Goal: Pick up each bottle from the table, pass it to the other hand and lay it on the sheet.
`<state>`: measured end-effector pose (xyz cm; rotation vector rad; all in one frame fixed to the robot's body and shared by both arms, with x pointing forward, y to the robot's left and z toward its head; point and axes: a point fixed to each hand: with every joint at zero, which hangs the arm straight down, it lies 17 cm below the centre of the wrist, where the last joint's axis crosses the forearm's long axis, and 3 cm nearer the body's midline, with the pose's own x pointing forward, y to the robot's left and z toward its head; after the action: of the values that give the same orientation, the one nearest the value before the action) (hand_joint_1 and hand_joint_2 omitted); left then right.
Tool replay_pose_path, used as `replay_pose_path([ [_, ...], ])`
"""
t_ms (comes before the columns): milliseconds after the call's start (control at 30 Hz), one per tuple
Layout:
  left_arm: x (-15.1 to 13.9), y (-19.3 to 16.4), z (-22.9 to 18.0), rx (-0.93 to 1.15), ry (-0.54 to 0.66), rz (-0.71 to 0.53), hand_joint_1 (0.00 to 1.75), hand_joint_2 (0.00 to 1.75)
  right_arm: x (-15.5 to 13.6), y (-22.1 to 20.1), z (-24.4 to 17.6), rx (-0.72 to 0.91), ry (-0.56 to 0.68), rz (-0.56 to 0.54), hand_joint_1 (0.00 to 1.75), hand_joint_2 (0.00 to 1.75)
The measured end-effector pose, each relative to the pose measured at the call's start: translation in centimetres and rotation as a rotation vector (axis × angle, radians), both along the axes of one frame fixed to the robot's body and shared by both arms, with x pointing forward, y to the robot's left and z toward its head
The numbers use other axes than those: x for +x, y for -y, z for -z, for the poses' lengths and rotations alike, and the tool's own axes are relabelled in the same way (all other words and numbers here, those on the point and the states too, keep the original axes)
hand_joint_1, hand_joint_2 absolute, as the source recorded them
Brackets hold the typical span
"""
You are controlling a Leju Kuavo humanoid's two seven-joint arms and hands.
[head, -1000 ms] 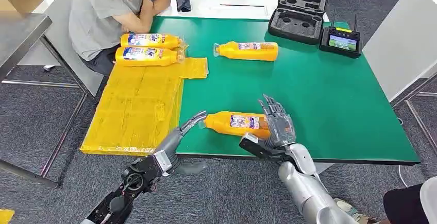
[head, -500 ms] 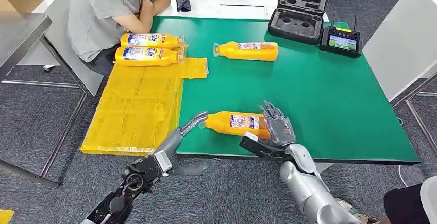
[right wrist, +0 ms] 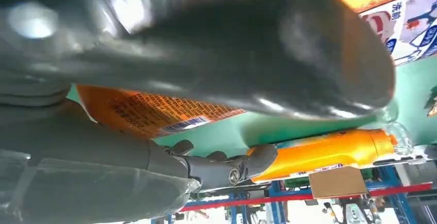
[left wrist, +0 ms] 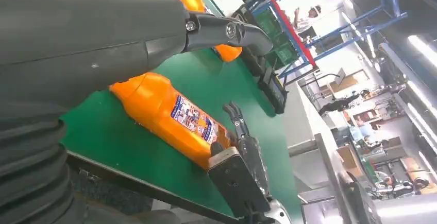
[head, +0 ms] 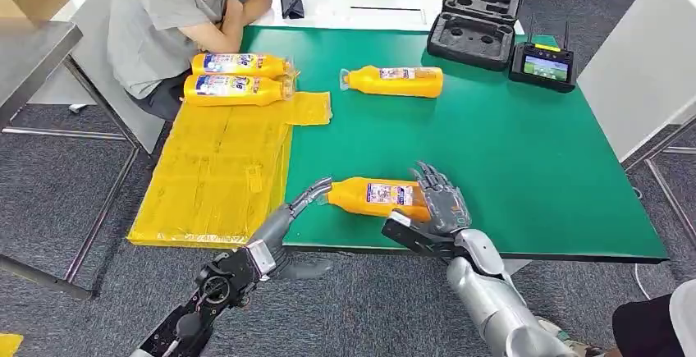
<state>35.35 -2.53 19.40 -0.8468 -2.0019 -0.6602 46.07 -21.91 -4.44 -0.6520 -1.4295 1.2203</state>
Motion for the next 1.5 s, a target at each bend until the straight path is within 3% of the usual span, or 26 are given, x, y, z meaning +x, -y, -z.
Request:
replay_pose_path([
  [300, -0.2, 0.3, -0.2, -0.002, 0.001, 0.012, 0.00, 1.75, 0.0, 1.0, 1.1, -0.099, -0.038, 0.006, 0.00, 0.00],
  [333, -0.2, 0.4, -0.2, -0.003, 0.001, 0.013, 0.00, 1.75, 0.1, 1.1, 1.1, -0.103, -0.041, 0.006, 0.00, 1.75],
  [700, -0.2, 0.7, -0.6, -0.007, 0.005, 0.025, 0.00, 1.75, 0.2, 2.1, 1.9, -0.123, -0.109, 0.005, 0.00, 1.75],
  [1333, -0.2, 1.0, -0.7, -0.011, 0.001, 0.035, 0.00, 1.75, 0.3, 2.5, 1.9, -0.115, -0.120, 0.006, 0.00, 1.75],
  [1367, -0.2, 1.0, -0.7, -0.012, 0.001, 0.035, 0.00, 1.75, 0.3, 2.4, 1.9, -0.106, -0.124, 0.002, 1.40, 1.75],
  [1400, -0.2, 1.0, -0.7, -0.012, 0.000, 0.035, 0.00, 1.75, 0.2, 2.3, 1.9, -0.094, -0.127, -0.003, 1.48, 1.75],
  [1433, -0.2, 1.0, -0.7, -0.012, 0.000, 0.035, 0.00, 1.75, 0.1, 2.2, 1.9, -0.079, -0.132, -0.007, 1.71, 1.75],
  [1500, -0.2, 1.0, -0.8, -0.014, -0.001, 0.036, 0.00, 1.75, 0.1, 2.0, 1.8, -0.056, -0.135, -0.015, 1.75, 1.75],
])
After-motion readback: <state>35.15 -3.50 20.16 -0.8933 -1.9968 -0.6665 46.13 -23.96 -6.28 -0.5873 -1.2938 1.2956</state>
